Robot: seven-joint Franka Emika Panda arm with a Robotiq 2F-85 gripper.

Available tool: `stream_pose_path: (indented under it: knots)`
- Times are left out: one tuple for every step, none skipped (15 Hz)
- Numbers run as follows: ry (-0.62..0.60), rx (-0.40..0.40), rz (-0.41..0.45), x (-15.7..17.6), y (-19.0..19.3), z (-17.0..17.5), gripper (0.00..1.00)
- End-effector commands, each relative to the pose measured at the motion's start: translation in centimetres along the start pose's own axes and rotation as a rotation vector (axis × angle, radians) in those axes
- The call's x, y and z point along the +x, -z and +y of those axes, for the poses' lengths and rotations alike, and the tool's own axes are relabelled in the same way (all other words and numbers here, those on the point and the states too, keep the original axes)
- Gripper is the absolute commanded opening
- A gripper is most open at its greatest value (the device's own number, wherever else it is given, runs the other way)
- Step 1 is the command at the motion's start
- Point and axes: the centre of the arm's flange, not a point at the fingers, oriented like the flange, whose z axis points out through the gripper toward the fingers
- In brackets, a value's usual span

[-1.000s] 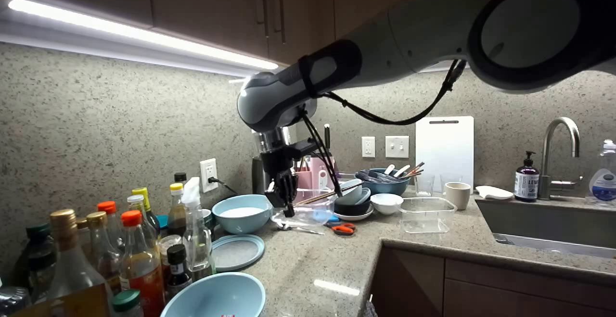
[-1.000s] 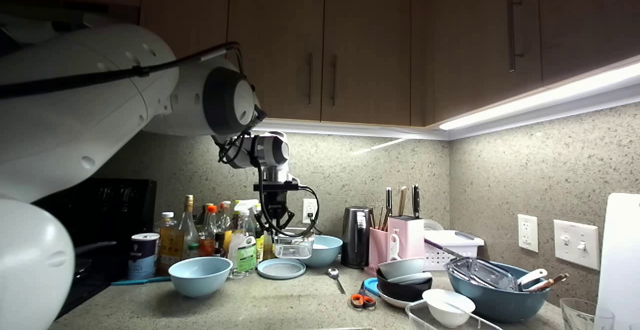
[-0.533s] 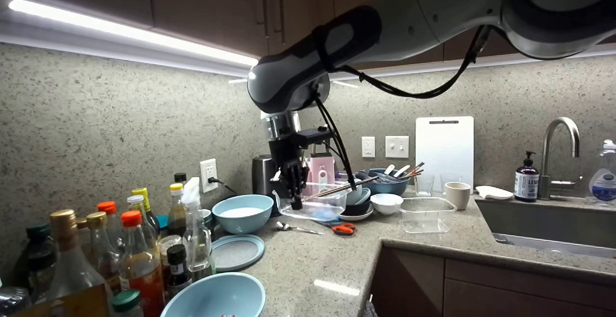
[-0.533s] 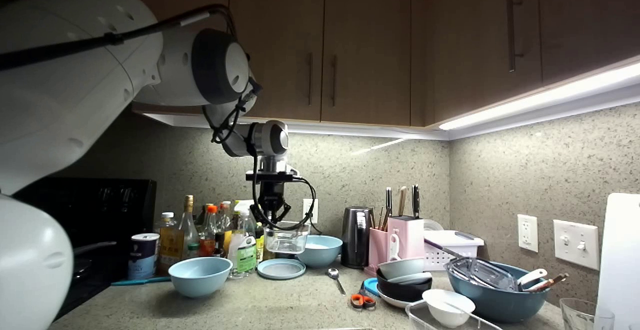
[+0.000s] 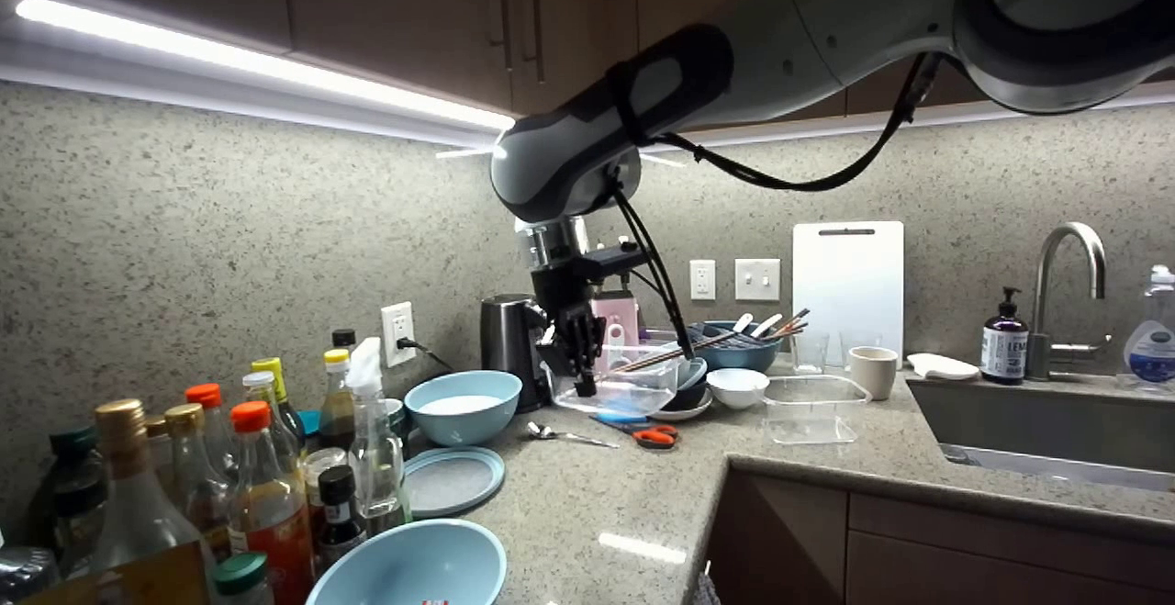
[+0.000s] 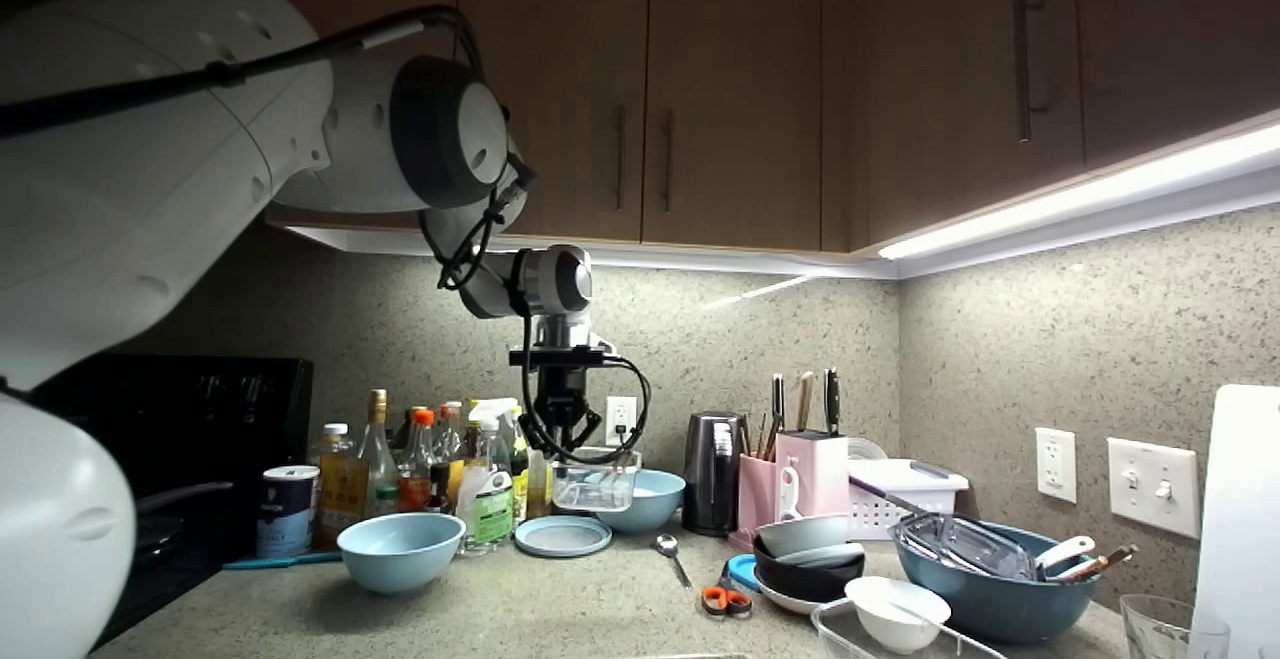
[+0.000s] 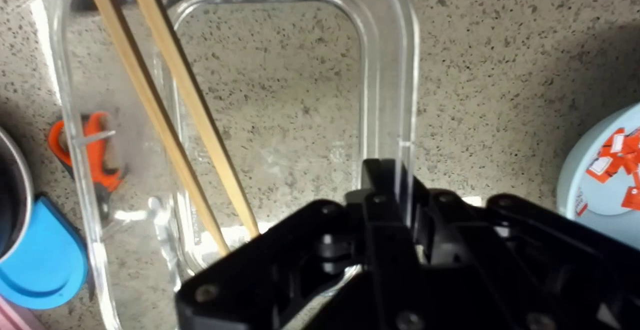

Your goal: Stack up the containers on the table

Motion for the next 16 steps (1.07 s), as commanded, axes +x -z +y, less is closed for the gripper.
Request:
stream_pose_path:
  knots:
    - [-0.085,0.014,0.005,-4.5,0.7,4.8,0.02]
    - [-0.117,0.022,0.007,-5.3,0.7,6.2,0.02]
    - [-0.155,0.036,0.011,-6.4,0.6,7.6,0.02]
    - [-0.184,0.056,0.017,-7.4,0.6,8.8,0.02]
    - [-0.216,0.074,0.027,-8.5,0.4,9.9,0.02]
    - [-0.246,0.092,0.035,-9.4,0.3,11.0,0.02]
    - [-0.277,0.107,0.045,-10.6,0.2,11.9,0.02]
    - [-0.302,0.117,0.051,-11.5,0.0,12.6,0.02]
    - [-0.335,0.127,0.06,-12.6,-0.2,13.4,0.02]
    - [-0.362,0.137,0.069,-13.6,-0.4,14.1,0.02]
    - [-0.401,0.143,0.078,-14.7,-0.8,14.8,0.02]
    - [-0.438,0.153,0.088,-15.7,-1.1,15.5,0.02]
    - [-0.482,0.163,0.1,-16.8,-1.4,16.2,0.02]
    - [-0.522,0.171,0.112,-17.6,-1.7,16.8,0.02]
    - [-0.564,0.185,0.129,-18.4,-1.9,17.5,0.02]
    - [-0.607,0.205,0.155,-19.0,-2.0,18.0,0.02]
